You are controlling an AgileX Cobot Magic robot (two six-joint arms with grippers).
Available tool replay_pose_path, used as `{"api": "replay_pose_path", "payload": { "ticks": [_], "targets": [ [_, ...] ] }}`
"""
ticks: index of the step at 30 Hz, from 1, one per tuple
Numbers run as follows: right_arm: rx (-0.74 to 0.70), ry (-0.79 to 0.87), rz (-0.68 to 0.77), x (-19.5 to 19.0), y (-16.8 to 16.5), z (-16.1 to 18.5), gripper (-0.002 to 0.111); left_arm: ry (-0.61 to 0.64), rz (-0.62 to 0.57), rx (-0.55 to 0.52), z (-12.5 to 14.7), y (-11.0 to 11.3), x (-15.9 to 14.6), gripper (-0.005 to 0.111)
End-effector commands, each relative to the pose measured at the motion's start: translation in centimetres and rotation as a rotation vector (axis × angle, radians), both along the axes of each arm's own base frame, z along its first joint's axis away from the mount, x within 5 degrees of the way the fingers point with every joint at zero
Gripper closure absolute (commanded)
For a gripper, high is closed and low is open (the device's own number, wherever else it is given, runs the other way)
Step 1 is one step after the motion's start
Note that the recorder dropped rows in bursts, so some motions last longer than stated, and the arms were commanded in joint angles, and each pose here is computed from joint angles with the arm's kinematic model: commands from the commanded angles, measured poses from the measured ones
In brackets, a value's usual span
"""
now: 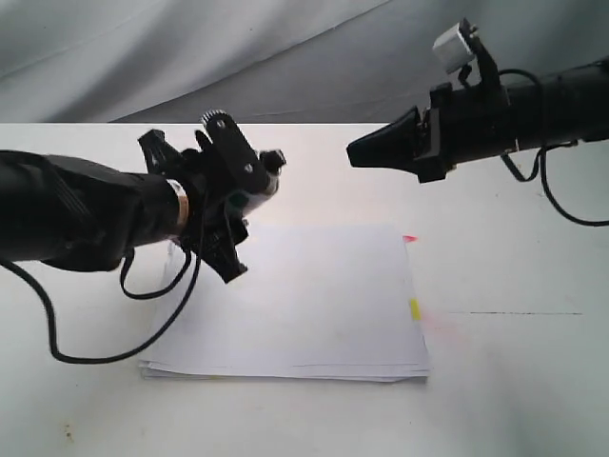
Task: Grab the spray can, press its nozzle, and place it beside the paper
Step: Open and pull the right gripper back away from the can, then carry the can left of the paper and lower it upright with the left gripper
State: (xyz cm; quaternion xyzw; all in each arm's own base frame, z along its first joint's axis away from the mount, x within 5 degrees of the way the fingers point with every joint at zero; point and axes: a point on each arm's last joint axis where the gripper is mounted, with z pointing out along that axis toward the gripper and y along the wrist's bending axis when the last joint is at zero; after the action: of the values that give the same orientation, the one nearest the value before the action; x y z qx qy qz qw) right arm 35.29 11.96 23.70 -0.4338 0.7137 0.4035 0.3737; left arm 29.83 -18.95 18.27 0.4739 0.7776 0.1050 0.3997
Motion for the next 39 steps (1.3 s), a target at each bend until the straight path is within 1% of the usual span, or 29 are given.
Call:
{"api": "replay_pose_path", "payload": {
  "ticks": [1, 3, 4, 7, 10, 11, 12, 13, 14, 15, 16, 18, 19, 21, 22, 25, 27, 30, 39],
  "targets": [
    [-0.037, -0.063, -0.054, -1.5, -0.7, 3.7, 0.108, -0.074, 0.060, -0.197, 5.0, 1.5, -0.1, 0.107],
    [-0.038, -0.094, -0.066, -2.5, -0.9, 4.8, 0.108, -0.071, 0.084, -0.302, 6.4, 2.6, 0.1, 0.107],
    [-0.043, -0.118, -0.084, -3.3, -1.1, 5.5, 0.108, -0.054, 0.126, -0.411, 7.3, 4.0, 0.5, 0.107],
    [-0.050, -0.142, -0.106, -4.6, -1.3, 6.2, 0.108, -0.013, 0.227, -0.552, 7.7, 6.6, 1.5, 0.107],
    [-0.044, -0.152, -0.111, -5.6, -1.4, 6.6, 0.108, 0.039, 0.287, -0.638, 7.0, 9.1, 2.3, 0.107],
    [-0.041, -0.163, -0.119, -5.9, -1.4, 7.0, 0.108, 0.069, 0.319, -0.698, 6.3, 10.5, 2.5, 0.107],
    [-0.041, -0.162, -0.117, -5.9, -1.4, 7.0, 0.108, 0.080, 0.330, -0.732, 5.9, 11.1, 2.6, 0.107],
    [-0.035, -0.160, -0.123, -5.9, -1.4, 7.0, 0.108, 0.079, 0.335, -0.782, 5.1, 12.1, 2.3, 0.107],
    [-0.035, -0.160, -0.123, -5.9, -1.4, 7.0, 0.108, 0.069, 0.335, -0.826, 4.6, 12.5, 2.1, 0.107],
    [-0.038, -0.162, -0.123, -5.9, -1.4, 7.0, 0.108, 0.027, 0.314, -0.899, 3.8, 13.1, 1.3, 0.107],
    [-0.038, -0.162, -0.123, -5.9, -1.4, 7.0, 0.108, -0.010, 0.300, -0.923, 3.4, 13.3, 0.8, 0.107],
    [-0.038, -0.162, -0.125, -5.9, -1.4, 7.0, 0.108, -0.082, 0.293, -0.939, 2.5, 13.7, -0.2, 0.107],
    [-0.038, -0.162, -0.125, -5.9, -1.4, 7.0, 0.108, -0.123, 0.290, -0.931, 2.0, 13.9, -0.8, 0.107],
    [-0.038, -0.162, -0.125, -5.9, -1.4, 7.0, 0.108, -0.243, 0.309, -0.910, 0.7, 14.6, -2.7, 0.107],
    [-0.038, -0.162, -0.125, -5.9, -1.4, 7.0, 0.108, -0.265, 0.316, -0.894, 0.2, 14.8, -3.3, 0.107],
    [-0.038, -0.160, -0.126, -5.9, -1.4, 7.0, 0.108, -0.232, 0.355, -0.859, -0.7, 15.1, -3.7, 0.107],
    [-0.038, -0.160, -0.126, -5.9, -1.4, 7.0, 0.108, -0.207, 0.368, -0.857, -1.7, 15.1, -3.5, 0.107],
    [-0.037, -0.159, -0.124, -5.9, -1.4, 7.0, 0.108, -0.190, 0.359, -0.851, -3.4, 14.9, -3.0, 0.107],
    [-0.038, -0.160, -0.126, -5.9, -1.4, 7.0, 0.108, -0.146, 0.383, -0.876, -7.2, 14.8, -2.5, 0.107]
  ]
}}
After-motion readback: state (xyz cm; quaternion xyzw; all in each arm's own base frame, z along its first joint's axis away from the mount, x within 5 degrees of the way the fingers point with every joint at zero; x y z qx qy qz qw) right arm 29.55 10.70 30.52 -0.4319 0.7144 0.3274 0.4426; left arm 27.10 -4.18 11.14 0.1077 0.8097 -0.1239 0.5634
